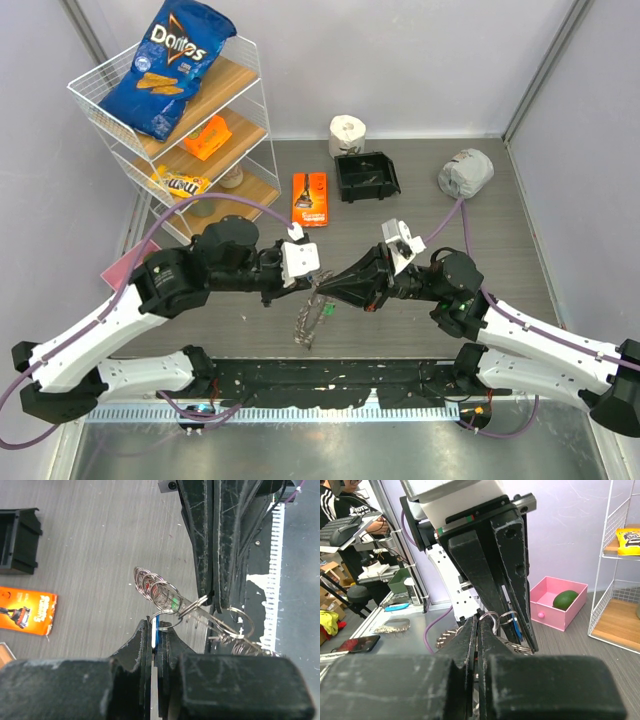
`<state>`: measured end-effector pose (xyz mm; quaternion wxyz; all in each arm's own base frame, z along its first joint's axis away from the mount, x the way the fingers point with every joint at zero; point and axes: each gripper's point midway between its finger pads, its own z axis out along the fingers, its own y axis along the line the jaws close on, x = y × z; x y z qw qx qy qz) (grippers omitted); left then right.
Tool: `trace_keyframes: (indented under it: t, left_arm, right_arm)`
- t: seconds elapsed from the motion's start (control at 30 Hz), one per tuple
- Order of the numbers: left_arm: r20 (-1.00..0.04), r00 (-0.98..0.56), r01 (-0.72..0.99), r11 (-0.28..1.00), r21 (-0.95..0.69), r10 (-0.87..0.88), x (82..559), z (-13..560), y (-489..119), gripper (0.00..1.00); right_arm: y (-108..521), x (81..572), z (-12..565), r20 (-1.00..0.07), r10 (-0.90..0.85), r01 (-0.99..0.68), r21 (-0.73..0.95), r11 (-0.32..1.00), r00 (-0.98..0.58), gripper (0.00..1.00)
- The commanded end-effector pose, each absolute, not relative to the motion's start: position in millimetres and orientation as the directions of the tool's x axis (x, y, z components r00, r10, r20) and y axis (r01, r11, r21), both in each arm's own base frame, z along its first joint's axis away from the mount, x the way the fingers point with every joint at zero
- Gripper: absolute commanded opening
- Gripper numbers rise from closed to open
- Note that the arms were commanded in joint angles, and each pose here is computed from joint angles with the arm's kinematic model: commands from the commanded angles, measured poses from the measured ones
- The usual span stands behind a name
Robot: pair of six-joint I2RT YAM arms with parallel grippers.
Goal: Remove the keys from the keyring
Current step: Remove the key from the keyring.
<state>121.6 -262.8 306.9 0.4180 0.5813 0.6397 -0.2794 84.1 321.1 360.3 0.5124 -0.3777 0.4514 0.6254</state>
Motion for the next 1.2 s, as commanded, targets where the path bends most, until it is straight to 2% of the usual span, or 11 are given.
trace_keyframes:
  t: [0.0,0.23,0.63,0.7,0.73,0.93,1.17]
  left_arm:
    - [-0.879,0.118,0.922,0.279,0.27,0.462,151.8,334.2,-256.8,0.0]
    - [-0.876,0.139,0.901,0.308,0.305,0.462,158.4,341.2,-252.8,0.0]
    - [-0.883,0.148,0.894,0.322,0.312,0.445,155.2,350.4,-244.8,0.0]
    - [-0.885,0.147,0.896,0.319,0.308,0.441,152.6,352.8,-243.0,0.0]
    - [-0.887,0.146,0.899,0.315,0.304,0.438,150.6,353.6,-241.7,0.0]
    - [-0.885,0.131,0.928,0.258,0.268,0.448,137.2,349.7,-242.3,0.0]
    - [-0.879,0.117,0.948,0.212,0.238,0.463,127.4,346.5,-243.2,0.0]
  right_arm:
    - [316.6,62.3,383.1,-0.917,0.33,-0.969,0.174,-0.176,-0.225,0.05]
    - [320.6,57.4,378.4,-0.909,0.299,-0.948,0.228,-0.222,-0.289,0.05]
    - [318.8,63.4,370.5,-0.918,0.277,-0.955,0.244,-0.169,-0.284,0.05]
    - [318.7,68.7,361.6,-0.93,0.256,-0.963,0.239,-0.128,-0.265,0.09]
    - [318.0,71.9,360.8,-0.936,0.259,-0.97,0.219,-0.104,-0.239,0.18]
    - [314.9,80.3,340.8,-0.963,0.194,-0.983,0.184,-0.028,-0.186,0.41]
    - [311.5,91.7,346.2,-0.982,0.17,-0.995,0.09,0.046,-0.081,0.43]
